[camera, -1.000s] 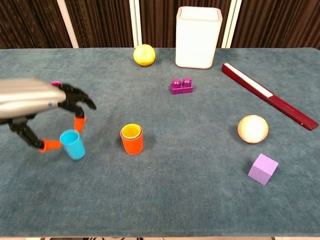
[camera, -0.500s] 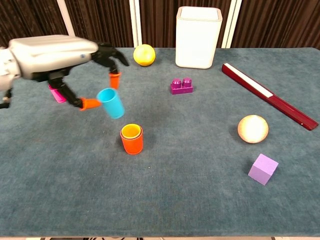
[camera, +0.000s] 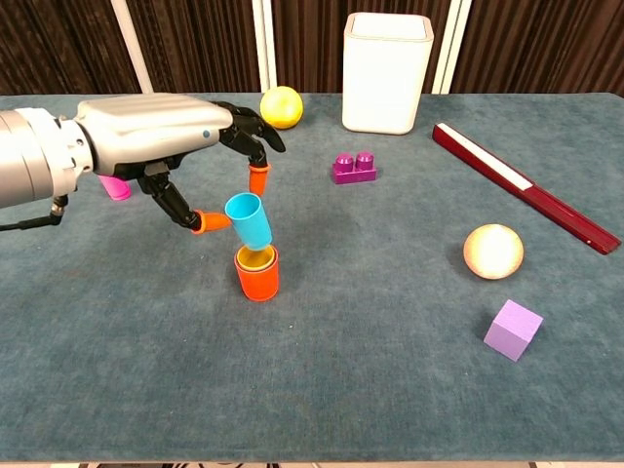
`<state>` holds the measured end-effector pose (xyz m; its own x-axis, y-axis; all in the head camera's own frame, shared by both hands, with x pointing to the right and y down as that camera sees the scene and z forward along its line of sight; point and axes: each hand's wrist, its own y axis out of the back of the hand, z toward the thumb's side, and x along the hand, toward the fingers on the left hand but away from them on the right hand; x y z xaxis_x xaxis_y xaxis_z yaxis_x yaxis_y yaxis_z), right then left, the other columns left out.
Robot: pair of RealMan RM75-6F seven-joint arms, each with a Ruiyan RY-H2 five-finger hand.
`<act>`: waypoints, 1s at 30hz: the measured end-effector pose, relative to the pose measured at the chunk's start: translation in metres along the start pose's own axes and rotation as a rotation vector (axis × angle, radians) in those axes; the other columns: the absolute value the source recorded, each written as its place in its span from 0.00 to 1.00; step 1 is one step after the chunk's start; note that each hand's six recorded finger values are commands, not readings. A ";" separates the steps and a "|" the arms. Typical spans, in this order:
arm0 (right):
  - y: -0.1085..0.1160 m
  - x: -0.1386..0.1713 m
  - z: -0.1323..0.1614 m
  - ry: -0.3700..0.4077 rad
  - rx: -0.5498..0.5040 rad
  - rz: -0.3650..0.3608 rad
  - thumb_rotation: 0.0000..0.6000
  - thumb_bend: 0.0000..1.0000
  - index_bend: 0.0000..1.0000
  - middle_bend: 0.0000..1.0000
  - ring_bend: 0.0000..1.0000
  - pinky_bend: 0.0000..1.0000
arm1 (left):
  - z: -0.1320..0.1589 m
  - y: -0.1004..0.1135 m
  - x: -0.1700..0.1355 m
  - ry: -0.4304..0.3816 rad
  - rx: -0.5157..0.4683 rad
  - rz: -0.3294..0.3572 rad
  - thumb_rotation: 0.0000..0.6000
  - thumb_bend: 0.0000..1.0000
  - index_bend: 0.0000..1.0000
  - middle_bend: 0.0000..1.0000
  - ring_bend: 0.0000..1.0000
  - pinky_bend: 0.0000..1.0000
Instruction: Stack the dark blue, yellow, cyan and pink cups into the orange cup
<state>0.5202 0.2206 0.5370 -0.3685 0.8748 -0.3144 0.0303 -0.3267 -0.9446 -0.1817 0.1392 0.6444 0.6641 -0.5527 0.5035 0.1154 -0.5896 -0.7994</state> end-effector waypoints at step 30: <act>0.004 0.001 -0.001 -0.006 -0.010 -0.011 1.00 0.42 0.04 0.00 0.04 0.02 | 0.000 -0.019 0.000 0.020 0.062 -0.056 1.00 0.32 0.16 0.09 0.00 0.00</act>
<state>0.5210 0.2203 0.5329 -0.3742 0.8763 -0.3035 0.0359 -0.3133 -0.9490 -0.1837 0.1508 0.6599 0.6405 -0.5321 0.5538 0.1980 -0.5823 -0.7885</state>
